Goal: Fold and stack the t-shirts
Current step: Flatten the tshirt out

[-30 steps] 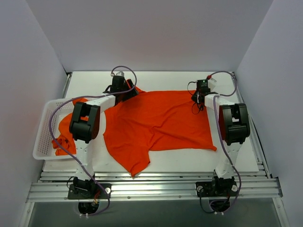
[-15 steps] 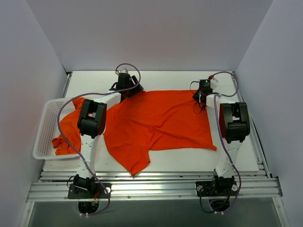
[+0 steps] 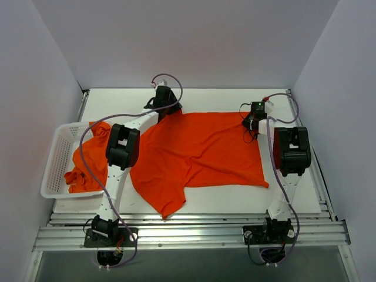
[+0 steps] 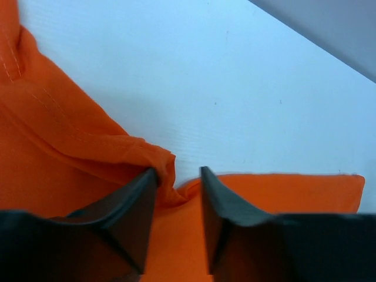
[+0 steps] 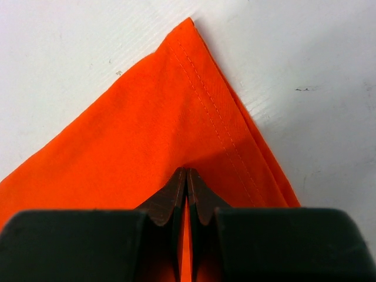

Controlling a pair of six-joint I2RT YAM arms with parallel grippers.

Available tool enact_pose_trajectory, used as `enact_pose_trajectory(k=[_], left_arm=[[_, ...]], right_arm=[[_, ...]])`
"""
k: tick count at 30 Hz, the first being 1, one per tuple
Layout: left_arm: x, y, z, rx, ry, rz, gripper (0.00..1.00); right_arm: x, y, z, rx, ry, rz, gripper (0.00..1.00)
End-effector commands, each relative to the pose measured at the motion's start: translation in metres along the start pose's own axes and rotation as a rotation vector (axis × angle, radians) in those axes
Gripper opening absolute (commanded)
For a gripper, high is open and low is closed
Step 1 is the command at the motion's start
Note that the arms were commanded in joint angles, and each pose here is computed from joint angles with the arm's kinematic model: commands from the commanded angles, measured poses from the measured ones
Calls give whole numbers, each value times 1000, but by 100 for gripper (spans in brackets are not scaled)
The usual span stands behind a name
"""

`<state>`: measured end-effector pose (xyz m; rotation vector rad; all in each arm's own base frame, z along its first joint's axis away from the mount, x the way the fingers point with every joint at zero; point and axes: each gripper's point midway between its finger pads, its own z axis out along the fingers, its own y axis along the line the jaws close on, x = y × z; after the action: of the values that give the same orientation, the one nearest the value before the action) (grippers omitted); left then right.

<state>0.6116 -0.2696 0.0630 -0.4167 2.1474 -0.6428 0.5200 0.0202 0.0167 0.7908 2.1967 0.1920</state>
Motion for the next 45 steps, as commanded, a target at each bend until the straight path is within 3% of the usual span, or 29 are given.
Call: enact_pose_trajectory(k=[1,3,4,5,10,11,12,13,14,15,17,18,20,21,23,24,25,30,32,34,37,38,40,41,45], left_arm=[[-20,-18,5,12,-40,18,38],[-15,-16,13,5,-24,25,26],[-24,-28,12,31,-41,25,9],[-24,-29,14,28,-34,25,3],[-20,-32,41,32,-45,47,2],[-22,-36,44,48,-43,48,6],[-44,-60,38,116,-97,47,14],[-38,-55,47,126,-96,44,24],[-52,-67,46,172,-147,42,36],[-51,-74,45,222,-136,48,63],[-76,-100,30,309,-206,69,91],[-96,-118,10,348,-242,85,97],[-114,-132,-10,359,-280,151,96],[-145,-155,-46,383,-343,169,95],[-152,-151,-62,339,-354,217,95],[-177,-171,-103,362,-409,227,95],[-166,-148,-96,288,-385,251,95],[-172,-105,-145,131,-404,258,95],[-149,-61,-135,46,-350,248,98],[-146,-43,-139,26,-360,222,100],[-111,9,-119,-59,-271,185,81],[-106,21,-114,-71,-249,167,68],[-82,45,-95,-97,-180,130,57],[-68,59,-84,-107,-136,116,46],[-50,70,-61,-109,-71,76,26]], right_arm=[[4,0,4,-12,4,9,0],[2,-3,5,-11,4,16,0],[3,-5,5,-9,7,18,0],[2,-6,5,-9,8,22,0],[0,-11,6,-12,5,35,0],[1,-12,6,-11,7,37,0],[1,-12,6,-11,7,37,0],[0,-11,6,-13,4,37,0],[0,-11,6,-14,3,37,0],[0,-11,6,-14,3,37,0],[3,-7,5,-40,16,39,0],[3,-7,5,-42,16,38,0],[2,-6,4,-48,9,39,0],[2,-7,4,-47,6,36,0],[-4,-5,0,-49,-10,36,0],[-5,-6,-1,-43,-13,30,0],[-10,-2,-6,-53,-24,26,0],[-25,-1,-18,-43,-67,12,0],[-25,-2,-18,-41,-64,12,0],[-23,-2,-18,-40,-58,10,0],[-19,-4,-15,-36,-47,8,0],[-18,-5,-15,-34,-47,8,0],[-16,-7,-11,-25,-42,6,0],[-15,-9,-10,-17,-37,3,0],[-17,-7,0,-6,-30,-4,0]])
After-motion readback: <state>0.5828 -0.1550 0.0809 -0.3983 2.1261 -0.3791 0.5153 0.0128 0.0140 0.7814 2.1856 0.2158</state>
